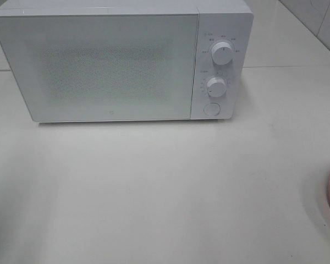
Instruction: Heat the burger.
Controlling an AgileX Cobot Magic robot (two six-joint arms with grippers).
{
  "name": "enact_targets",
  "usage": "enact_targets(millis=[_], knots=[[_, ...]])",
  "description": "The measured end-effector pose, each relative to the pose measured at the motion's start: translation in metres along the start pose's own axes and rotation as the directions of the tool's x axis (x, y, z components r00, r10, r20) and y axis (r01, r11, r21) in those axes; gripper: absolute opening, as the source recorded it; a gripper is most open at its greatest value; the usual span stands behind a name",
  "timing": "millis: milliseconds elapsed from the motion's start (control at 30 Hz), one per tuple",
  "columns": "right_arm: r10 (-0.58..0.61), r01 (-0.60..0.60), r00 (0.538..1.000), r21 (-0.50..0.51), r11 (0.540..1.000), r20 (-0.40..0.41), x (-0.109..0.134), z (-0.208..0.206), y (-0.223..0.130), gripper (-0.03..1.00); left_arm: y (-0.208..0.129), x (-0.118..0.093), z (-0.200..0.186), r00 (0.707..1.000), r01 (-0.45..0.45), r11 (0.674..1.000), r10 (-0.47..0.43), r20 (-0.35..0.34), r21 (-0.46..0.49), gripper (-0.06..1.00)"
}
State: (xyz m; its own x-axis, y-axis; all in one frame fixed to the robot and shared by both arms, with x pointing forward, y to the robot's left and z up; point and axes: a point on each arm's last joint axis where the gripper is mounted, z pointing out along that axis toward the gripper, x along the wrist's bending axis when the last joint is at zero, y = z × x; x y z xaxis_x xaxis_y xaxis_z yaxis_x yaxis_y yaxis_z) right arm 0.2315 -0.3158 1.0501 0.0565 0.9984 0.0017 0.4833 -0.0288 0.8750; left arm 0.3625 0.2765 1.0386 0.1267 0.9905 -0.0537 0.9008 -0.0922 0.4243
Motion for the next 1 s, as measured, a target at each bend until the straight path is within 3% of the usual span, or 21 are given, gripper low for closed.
enact_targets(millis=[233, 433, 833, 967, 1000], knots=[[0.000, 0.000, 1.000, 0.000, 1.000, 0.000, 0.000, 0.000, 0.000, 0.76, -0.026, 0.002, -0.013, 1.000, -0.025, 0.992, 0.026, 0.006, -0.125, 0.98], [0.000, 0.000, 1.000, 0.000, 1.000, 0.000, 0.000, 0.000, 0.000, 0.76, -0.040, 0.002, -0.013, 1.000, -0.031, 0.994, 0.031, 0.004, -0.101, 0.98], [0.000, 0.000, 1.000, 0.000, 1.000, 0.000, 0.000, 0.000, 0.000, 0.76, -0.044, 0.003, -0.019, 0.999, -0.031, 0.990, 0.032, 0.005, -0.139, 0.99], [0.000, 0.000, 1.000, 0.000, 1.000, 0.000, 0.000, 0.000, 0.000, 0.76, -0.050, 0.005, -0.027, 1.000, -0.008, 0.979, 0.007, -0.004, -0.205, 0.99], [0.000, 0.000, 1.000, 0.000, 1.000, 0.000, 0.000, 0.000, 0.000, 0.76, -0.056, 0.007, -0.034, 1.000, 0.012, 0.964, -0.017, -0.015, -0.265, 0.99]])
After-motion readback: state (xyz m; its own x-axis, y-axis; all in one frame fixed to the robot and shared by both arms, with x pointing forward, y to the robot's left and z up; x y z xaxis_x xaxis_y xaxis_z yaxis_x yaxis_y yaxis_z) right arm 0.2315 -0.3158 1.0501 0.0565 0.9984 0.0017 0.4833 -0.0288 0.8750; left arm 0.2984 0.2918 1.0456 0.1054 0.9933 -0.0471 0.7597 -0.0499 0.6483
